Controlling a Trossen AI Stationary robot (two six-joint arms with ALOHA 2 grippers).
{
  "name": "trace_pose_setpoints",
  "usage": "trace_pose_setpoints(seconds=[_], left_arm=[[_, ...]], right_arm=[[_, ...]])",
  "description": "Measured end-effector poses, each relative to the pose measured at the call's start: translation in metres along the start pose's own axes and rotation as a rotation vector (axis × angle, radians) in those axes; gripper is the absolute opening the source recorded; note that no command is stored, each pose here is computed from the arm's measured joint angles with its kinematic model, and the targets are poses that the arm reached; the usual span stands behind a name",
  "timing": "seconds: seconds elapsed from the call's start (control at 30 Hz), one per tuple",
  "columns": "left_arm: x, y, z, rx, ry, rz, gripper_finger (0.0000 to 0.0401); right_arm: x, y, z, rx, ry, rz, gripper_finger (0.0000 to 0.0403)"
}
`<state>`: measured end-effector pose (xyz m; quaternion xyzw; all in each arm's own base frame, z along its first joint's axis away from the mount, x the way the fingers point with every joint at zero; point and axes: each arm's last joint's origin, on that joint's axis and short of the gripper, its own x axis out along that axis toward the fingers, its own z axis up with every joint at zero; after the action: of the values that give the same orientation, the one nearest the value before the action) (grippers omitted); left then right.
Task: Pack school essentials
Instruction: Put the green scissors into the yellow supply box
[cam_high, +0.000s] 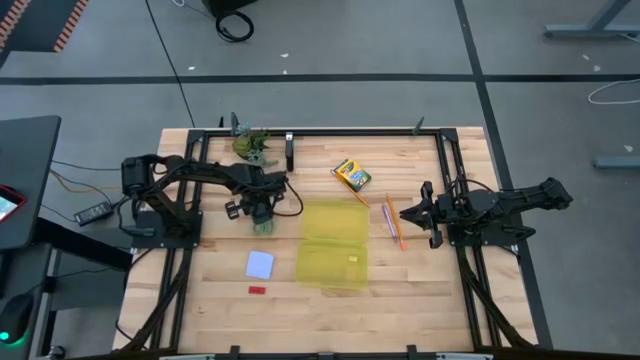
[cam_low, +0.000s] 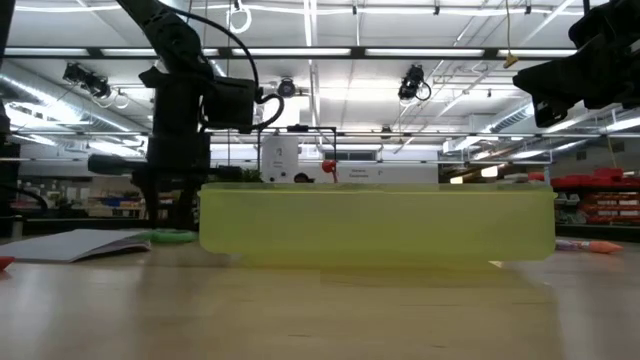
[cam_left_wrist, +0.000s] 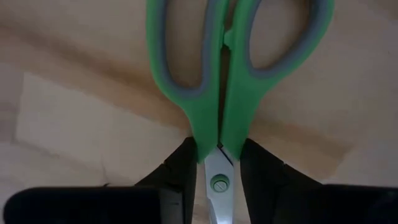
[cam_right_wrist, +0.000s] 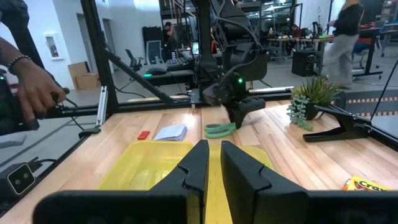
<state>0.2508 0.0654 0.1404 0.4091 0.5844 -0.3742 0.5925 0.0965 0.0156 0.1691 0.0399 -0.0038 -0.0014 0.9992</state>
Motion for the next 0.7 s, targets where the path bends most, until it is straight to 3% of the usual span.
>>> trace_pose_setpoints(seconds=[0.43,0.7], left_arm=[[-0.03,0.009,0.023,-0.095,0.02,-0.011,0.0096],[-0.046,0.015,0.042,-0.065,0.011,0.024,0.0096]], right_arm=[[0.0,0.0,0.0,0.0,0.0,0.0,0.0051],[0.0,0.0,0.0,0.0,0.0,0.0,0.0051]])
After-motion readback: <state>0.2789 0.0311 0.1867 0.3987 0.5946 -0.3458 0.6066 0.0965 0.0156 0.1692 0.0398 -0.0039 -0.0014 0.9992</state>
